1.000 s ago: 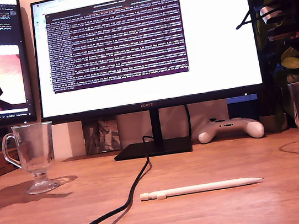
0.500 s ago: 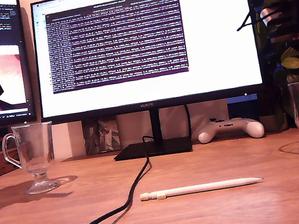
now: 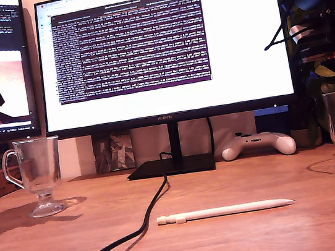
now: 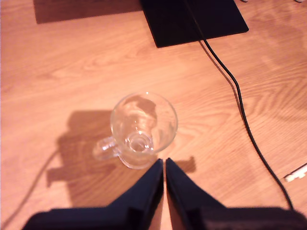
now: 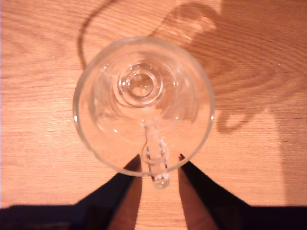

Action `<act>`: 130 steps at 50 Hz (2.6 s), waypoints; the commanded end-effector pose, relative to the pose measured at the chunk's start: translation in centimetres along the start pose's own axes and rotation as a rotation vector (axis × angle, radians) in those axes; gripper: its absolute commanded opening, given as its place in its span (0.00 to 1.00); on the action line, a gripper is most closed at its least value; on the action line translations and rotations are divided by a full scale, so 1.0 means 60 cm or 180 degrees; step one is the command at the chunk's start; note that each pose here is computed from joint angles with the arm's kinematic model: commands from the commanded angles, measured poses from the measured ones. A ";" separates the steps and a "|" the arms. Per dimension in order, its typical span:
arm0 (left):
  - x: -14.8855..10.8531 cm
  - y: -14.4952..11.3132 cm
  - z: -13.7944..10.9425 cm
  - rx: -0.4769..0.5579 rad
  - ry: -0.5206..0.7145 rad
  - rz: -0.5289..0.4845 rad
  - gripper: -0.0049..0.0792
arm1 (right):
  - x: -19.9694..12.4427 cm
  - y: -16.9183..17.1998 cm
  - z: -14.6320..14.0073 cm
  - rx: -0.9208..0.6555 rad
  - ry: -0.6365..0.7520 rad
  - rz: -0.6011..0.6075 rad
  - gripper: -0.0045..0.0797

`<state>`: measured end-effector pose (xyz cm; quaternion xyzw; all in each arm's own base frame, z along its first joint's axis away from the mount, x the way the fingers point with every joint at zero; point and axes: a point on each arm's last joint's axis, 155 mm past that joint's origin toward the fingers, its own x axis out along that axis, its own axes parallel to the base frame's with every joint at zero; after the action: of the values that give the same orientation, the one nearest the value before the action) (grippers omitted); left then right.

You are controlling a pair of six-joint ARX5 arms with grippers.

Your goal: Pick the small glass cups in front of you with each of your hands, and place them behind the white pen

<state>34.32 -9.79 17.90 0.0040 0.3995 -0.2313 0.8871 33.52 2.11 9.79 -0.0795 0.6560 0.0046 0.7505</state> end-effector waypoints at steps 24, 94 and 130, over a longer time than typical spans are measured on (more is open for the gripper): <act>-0.048 0.031 0.029 0.0750 0.0142 0.0359 0.03 | 0.001 -0.002 0.010 -0.0066 -0.0051 -0.0004 0.04; 0.063 0.091 -0.022 0.2867 0.1583 -0.0526 0.05 | -0.002 0.007 0.051 -0.0037 -0.0364 0.0089 0.04; 0.099 0.087 -0.035 0.3058 0.1838 -0.0448 0.31 | -0.003 0.017 0.060 -0.0035 -0.0433 0.0197 0.04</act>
<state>38.67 -7.15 13.42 0.4552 0.4534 -0.4245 0.6380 36.47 3.61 10.28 -0.0636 0.6096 0.0363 0.7893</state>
